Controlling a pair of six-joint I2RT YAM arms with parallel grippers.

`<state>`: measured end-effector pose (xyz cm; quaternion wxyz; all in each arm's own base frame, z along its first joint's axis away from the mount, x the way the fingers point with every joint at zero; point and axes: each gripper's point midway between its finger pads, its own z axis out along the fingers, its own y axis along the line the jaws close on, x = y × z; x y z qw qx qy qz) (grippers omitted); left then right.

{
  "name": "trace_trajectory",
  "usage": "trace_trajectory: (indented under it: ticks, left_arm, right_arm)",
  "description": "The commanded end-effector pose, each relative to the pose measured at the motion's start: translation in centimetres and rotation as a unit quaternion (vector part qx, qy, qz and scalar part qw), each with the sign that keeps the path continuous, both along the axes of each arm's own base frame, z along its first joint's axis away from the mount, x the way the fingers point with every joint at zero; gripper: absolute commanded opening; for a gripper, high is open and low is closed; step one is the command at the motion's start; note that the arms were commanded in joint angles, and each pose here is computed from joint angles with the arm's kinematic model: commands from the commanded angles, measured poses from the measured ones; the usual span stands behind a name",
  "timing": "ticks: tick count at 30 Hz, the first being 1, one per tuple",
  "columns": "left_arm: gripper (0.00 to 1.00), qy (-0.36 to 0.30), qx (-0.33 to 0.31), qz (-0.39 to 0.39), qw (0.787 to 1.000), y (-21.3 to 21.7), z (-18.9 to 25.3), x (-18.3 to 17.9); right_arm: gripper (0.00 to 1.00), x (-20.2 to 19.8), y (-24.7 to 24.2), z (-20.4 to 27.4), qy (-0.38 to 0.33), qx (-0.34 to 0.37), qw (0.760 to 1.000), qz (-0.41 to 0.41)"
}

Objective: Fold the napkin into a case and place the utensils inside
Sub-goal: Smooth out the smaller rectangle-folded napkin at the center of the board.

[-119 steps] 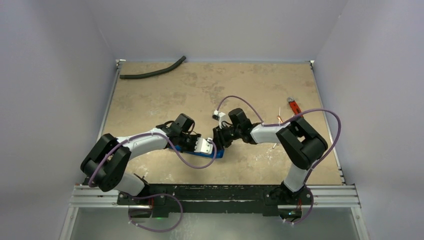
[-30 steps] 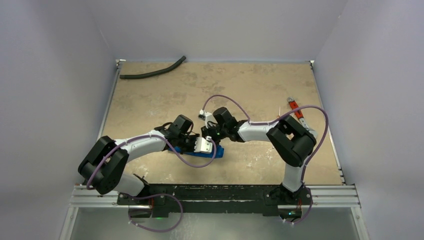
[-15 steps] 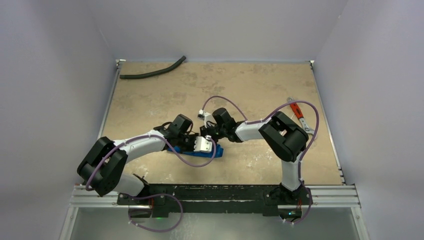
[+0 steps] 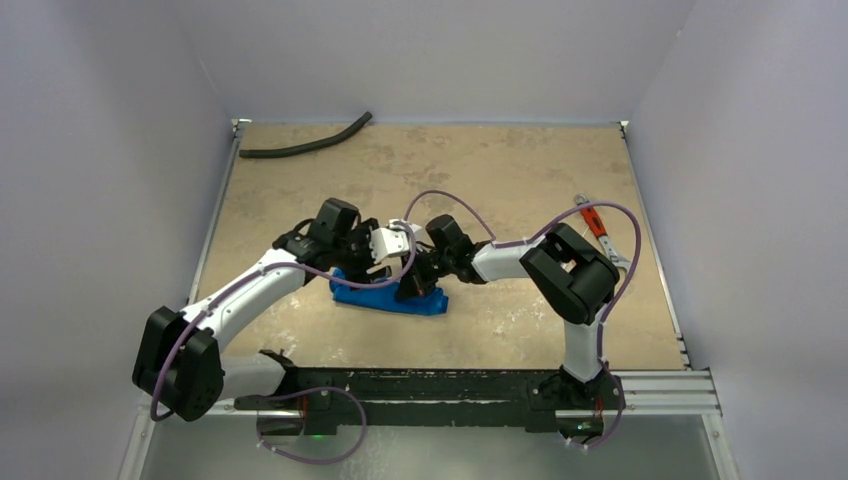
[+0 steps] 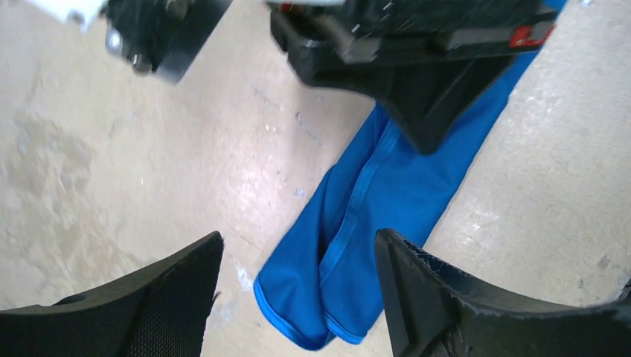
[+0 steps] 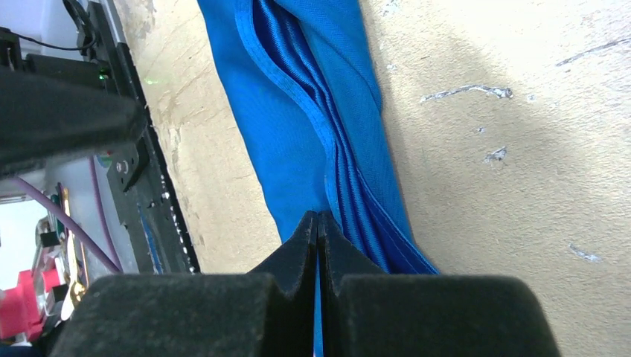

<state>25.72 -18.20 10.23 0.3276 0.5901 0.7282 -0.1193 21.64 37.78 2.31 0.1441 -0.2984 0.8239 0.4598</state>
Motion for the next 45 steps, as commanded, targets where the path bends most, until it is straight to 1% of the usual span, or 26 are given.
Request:
trace_trajectory:
  ticks: [1, 4, 8, 12, 22, 23, 24, 26, 29, 30, 36, 40, 45]
  left_arm:
    - [0.71, 0.042, 0.012, 0.088, 0.995, 2.4, -1.5, -0.8]
    - [0.58, 0.029, 0.026, 0.090, 0.995, 3.2, -2.8, -0.8]
    - [0.51, 0.028, 0.049, 0.078, 0.995, 3.8, -4.2, -0.9]
    - [0.45, -0.009, 0.088, 0.096, 0.991, 5.5, -4.8, 0.2]
    - [0.42, -0.030, 0.098, 0.107, 0.989, 5.9, -6.2, 1.0]
    - [0.41, -0.030, 0.097, 0.107, 0.989, 5.9, -6.4, 1.0]
    - [0.39, -0.027, 0.097, 0.107, 0.989, 5.8, -6.5, 1.0]
    - [0.31, -0.019, 0.092, 0.103, 0.990, 5.5, -6.7, 0.9]
    - [0.16, -0.002, 0.083, 0.099, 0.992, 5.1, -7.1, 0.3]
    - [0.12, 0.002, 0.083, 0.101, 0.991, 5.1, -7.3, 0.2]
    - [0.08, 0.011, 0.085, 0.105, 0.991, 5.4, -7.8, -0.4]
    - [0.00, 0.016, 0.082, 0.107, 0.991, 5.3, -7.9, -0.6]
    - [0.00, 0.022, 0.076, 0.105, 0.991, 5.1, -8.0, -1.0]
  right_arm:
    - [0.00, -0.1, -2.1, -1.9, -0.002, -0.063, 0.998, -0.003]
    - [0.00, 0.1, -1.8, -1.2, -0.004, -0.057, 0.998, -0.003]
    - [0.00, 0.4, -1.5, -0.8, -0.006, -0.050, 0.999, -0.007]
    - [0.00, 0.3, -1.5, -0.9, -0.004, -0.049, 0.999, -0.011]
    - [0.00, 0.4, -1.2, 0.0, -0.006, -0.038, 0.999, -0.015]
    - [0.00, 0.4, -1.2, 0.0, -0.005, -0.038, 0.999, -0.015]
    - [0.00, 0.4, -1.2, 0.0, -0.004, -0.038, 0.999, -0.015]
    - [0.00, 0.4, -1.0, 0.1, -0.002, -0.034, 0.999, -0.017]
    - [0.00, 0.7, -0.3, 0.8, 0.007, -0.016, 1.000, -0.025]
    - [0.00, 0.7, 0.1, 1.1, 0.011, -0.007, 1.000, -0.029]
    - [0.00, 0.8, 2.4, 1.8, 0.017, 0.022, 0.999, -0.026]
    - [0.00, 0.8, 3.7, 2.1, 0.020, 0.037, 0.999, -0.027]
    - [0.00, 0.2, 4.9, 1.6, 0.031, 0.044, 0.998, -0.019]
